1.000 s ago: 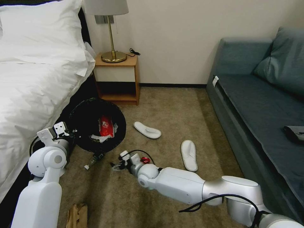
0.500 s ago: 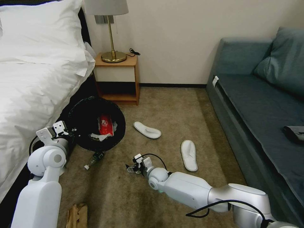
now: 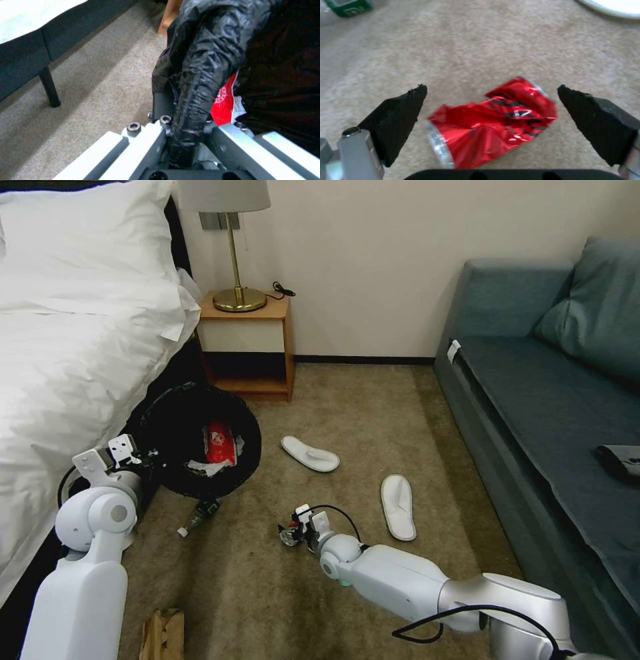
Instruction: Pick up the trash bin, then pick up the garbage on the floor and place it into the trash bin.
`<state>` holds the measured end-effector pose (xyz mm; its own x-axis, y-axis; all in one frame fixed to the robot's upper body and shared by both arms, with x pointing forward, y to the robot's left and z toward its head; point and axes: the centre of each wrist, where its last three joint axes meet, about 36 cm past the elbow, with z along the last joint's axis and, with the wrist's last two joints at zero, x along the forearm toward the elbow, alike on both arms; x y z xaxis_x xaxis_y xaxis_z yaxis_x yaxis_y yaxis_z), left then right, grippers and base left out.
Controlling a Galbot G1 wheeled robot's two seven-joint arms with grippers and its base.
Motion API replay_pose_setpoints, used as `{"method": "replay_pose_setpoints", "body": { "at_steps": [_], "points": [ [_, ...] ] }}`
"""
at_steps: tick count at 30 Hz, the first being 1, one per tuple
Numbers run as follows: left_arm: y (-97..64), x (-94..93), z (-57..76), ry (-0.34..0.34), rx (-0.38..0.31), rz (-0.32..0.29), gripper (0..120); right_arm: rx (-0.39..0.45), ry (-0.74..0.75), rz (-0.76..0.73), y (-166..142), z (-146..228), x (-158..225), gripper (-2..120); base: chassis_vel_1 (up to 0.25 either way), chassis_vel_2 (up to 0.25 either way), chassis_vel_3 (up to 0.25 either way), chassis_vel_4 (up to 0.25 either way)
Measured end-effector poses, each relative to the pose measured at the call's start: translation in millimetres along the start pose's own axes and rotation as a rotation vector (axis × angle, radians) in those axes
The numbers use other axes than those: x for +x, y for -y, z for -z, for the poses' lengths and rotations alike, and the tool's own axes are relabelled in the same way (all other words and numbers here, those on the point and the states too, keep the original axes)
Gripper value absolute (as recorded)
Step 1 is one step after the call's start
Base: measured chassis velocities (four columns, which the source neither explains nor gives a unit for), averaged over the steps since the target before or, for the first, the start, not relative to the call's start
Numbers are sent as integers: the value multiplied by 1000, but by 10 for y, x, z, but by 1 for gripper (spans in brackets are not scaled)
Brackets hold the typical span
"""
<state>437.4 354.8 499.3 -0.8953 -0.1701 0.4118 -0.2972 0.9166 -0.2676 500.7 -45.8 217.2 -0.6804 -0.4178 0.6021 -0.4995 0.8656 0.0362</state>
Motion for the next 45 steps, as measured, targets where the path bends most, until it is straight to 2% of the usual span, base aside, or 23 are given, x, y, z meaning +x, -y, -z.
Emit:
{"method": "replay_pose_setpoints", "body": {
  "at_steps": [9, 33, 45],
  "points": [
    [7, 5, -8, 1, -2, -1, 0, -15, 20, -36, 136, 90, 2, 100, 0, 0, 0, 0],
    [53, 6, -33, 2, -17, -4, 0, -54, -15, -61, 184, -292, 19, 100, 0, 0, 0, 0],
    [63, 14, -57, 0, -24, -6, 0, -129, -4, -92, 115, -338, -132, 100, 0, 0, 0, 0]
  ]
}}
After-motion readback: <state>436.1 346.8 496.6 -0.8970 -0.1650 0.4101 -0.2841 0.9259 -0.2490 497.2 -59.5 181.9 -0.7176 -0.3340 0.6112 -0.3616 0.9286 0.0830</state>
